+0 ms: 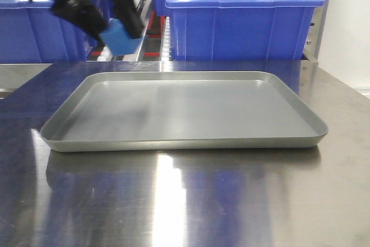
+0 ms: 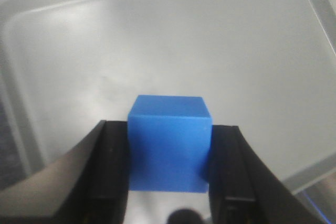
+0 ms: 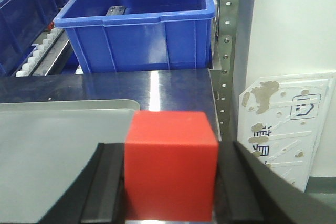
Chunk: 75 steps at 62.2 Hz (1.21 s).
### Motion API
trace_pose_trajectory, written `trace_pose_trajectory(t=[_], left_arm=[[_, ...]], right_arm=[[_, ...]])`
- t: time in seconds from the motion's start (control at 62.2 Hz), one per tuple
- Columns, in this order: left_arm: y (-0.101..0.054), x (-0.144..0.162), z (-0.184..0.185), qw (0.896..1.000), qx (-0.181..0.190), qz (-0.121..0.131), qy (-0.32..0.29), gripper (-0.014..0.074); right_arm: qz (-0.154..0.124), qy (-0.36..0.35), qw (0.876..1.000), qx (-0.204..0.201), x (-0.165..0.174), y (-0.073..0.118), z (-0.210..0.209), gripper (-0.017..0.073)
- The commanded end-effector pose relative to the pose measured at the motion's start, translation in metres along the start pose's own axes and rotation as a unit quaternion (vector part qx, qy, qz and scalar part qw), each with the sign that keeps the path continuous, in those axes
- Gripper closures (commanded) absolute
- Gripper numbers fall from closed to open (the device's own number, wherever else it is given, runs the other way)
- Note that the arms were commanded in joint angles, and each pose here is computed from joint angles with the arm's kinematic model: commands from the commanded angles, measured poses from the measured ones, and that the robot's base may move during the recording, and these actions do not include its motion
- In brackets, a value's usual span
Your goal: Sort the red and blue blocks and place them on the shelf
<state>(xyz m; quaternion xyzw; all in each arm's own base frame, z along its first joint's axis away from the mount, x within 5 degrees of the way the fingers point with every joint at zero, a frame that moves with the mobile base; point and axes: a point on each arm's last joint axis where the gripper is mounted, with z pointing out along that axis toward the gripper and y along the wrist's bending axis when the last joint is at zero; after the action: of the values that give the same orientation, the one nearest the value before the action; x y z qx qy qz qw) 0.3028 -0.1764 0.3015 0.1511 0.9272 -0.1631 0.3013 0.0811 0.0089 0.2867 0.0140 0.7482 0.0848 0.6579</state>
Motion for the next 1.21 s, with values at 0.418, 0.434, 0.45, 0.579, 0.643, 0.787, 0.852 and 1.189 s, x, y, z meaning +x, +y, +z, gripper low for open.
trace_pose_trajectory(t=[0.418,0.434,0.45,0.579,0.643,0.787,0.852,1.189], left_arm=[[0.058,0.074,-0.113,0.961,-0.058,-0.058,-0.266,0.0459],[0.059,0.077,-0.115,0.959,-0.060,-0.060,-0.270,0.0459],[0.060,0.080,-0.118,0.957,-0.062,-0.061,-0.276,0.0459],[0.069,0.109,-0.138,0.937,-0.087,-0.067,-0.331,0.0459],[0.073,0.119,-0.143,0.927,-0.104,-0.053,-0.357,0.0459],[0.072,0.144,-0.151,0.915,-0.128,-0.009,-0.383,0.0459],[0.071,0.153,-0.154,0.912,-0.127,-0.008,-0.391,0.0459],[0.072,0.180,-0.166,0.889,-0.153,0.001,-0.431,0.0461]], right_arm=[[-0.001,-0.053,0.999,-0.006,-0.016,0.002,-0.002,0.0508],[-0.001,-0.053,0.999,-0.006,-0.016,0.002,-0.002,0.0508],[-0.001,-0.053,0.999,-0.006,-0.016,0.002,-0.002,0.0508],[-0.001,-0.053,0.999,-0.006,-0.016,0.002,-0.002,0.0508],[-0.001,-0.053,0.999,-0.006,-0.016,0.002,-0.002,0.0508],[-0.001,-0.053,0.999,-0.006,-0.016,0.002,-0.002,0.0508],[-0.001,-0.053,0.999,-0.006,-0.016,0.002,-0.002,0.0508],[-0.001,-0.053,0.999,-0.006,-0.016,0.002,-0.002,0.0508]])
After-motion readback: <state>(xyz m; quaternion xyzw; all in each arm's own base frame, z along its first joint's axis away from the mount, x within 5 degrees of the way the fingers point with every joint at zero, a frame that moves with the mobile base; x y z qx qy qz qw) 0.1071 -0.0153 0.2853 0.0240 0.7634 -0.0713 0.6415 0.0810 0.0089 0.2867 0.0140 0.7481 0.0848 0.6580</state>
